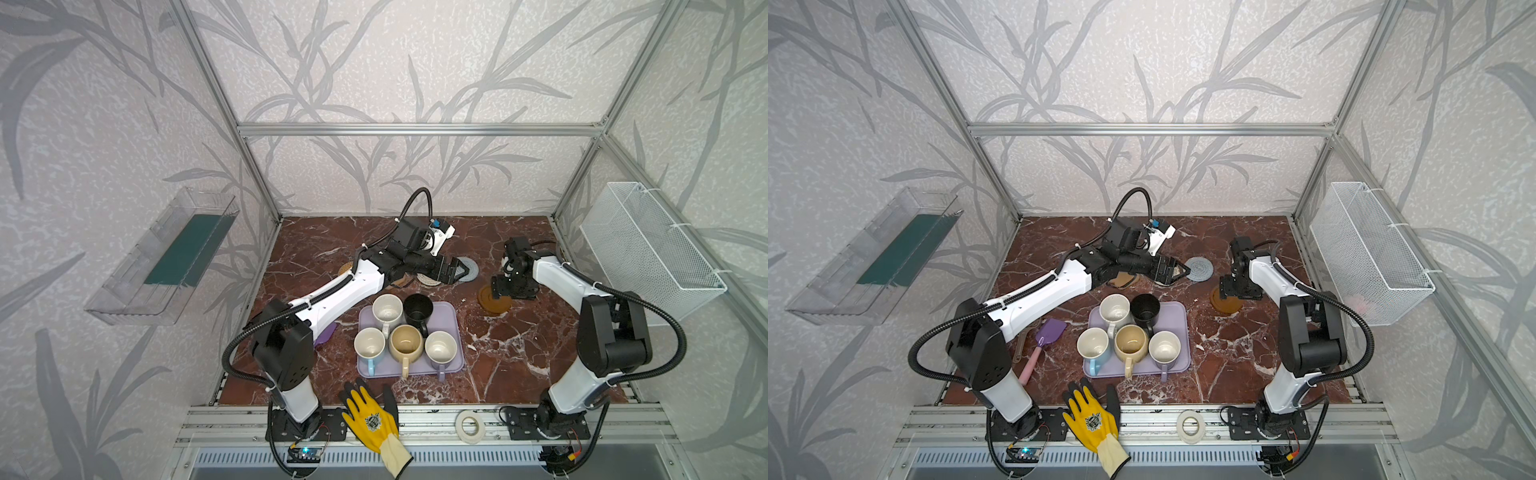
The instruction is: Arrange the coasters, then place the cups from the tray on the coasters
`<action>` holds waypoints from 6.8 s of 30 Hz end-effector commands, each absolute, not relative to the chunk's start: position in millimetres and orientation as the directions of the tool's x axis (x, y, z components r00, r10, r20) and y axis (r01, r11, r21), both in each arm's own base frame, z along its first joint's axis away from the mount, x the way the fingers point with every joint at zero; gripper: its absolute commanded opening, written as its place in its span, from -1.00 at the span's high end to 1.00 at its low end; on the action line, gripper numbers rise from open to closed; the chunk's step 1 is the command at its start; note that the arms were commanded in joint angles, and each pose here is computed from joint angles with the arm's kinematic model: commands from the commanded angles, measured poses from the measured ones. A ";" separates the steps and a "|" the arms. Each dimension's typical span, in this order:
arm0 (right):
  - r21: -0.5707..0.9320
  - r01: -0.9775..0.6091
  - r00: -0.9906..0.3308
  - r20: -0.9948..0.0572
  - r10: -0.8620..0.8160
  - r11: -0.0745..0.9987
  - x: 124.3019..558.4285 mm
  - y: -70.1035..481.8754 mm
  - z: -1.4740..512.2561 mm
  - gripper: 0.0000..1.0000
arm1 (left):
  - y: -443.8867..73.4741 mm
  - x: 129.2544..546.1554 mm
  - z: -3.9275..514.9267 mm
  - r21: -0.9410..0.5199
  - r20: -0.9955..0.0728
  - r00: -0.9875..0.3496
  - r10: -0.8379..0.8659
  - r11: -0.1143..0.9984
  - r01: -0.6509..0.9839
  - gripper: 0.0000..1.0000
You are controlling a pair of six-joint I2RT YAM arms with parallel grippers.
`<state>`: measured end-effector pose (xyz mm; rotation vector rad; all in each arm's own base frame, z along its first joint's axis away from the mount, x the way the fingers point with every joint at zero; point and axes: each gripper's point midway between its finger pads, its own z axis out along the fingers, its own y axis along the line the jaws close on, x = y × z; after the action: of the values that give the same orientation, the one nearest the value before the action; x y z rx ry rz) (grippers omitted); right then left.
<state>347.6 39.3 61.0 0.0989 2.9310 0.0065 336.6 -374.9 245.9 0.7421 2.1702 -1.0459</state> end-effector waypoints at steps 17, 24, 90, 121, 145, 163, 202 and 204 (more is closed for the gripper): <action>-0.039 0.127 -0.981 -0.153 0.119 0.991 363.9 24.6 21.8 -0.14 | -373.8 345.7 240.5 -0.413 -0.745 -0.620 0.247 0.560 0.718 -0.96; -0.039 0.139 -0.982 -0.136 0.133 0.989 364.3 18.3 11.8 -0.02 | -371.0 345.1 242.8 -0.403 -0.750 -0.614 0.244 0.567 0.718 -0.96; 0.004 0.198 -0.954 -0.229 0.193 0.980 483.3 -14.5 34.2 -0.21 | -359.8 359.2 234.9 -0.368 -0.729 -0.644 0.233 0.660 0.655 -0.96; 0.400 -0.174 -0.791 -0.602 0.114 0.900 322.9 135.1 252.4 -0.98 | -260.5 288.5 290.4 -0.436 -0.634 -0.773 0.021 0.816 0.380 -0.98; 0.565 -0.490 -0.780 -0.625 -0.044 0.664 225.2 223.9 261.5 -0.98 | -185.6 225.3 203.9 -0.267 -0.441 -0.892 0.095 0.935 0.232 -0.53; 0.468 -0.508 -0.782 -0.602 -0.160 0.723 223.3 262.0 228.1 -0.96 | -182.2 225.8 140.1 -0.120 -0.272 -0.950 0.156 0.974 0.194 0.04; 0.432 -0.464 -0.796 -0.587 -0.150 0.774 229.8 256.6 196.8 -0.94 | -192.5 231.6 102.0 0.018 -0.171 -0.948 0.267 0.963 0.268 0.44; 0.430 -0.462 -0.797 -0.585 -0.151 0.775 229.9 256.5 195.7 -0.94 | -193.3 230.8 99.4 0.015 -0.165 -0.950 0.265 0.964 0.266 0.44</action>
<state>228.3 256.2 199.5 -0.4608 2.4320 0.7945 229.6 -194.1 100.7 0.3963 2.9464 -0.0395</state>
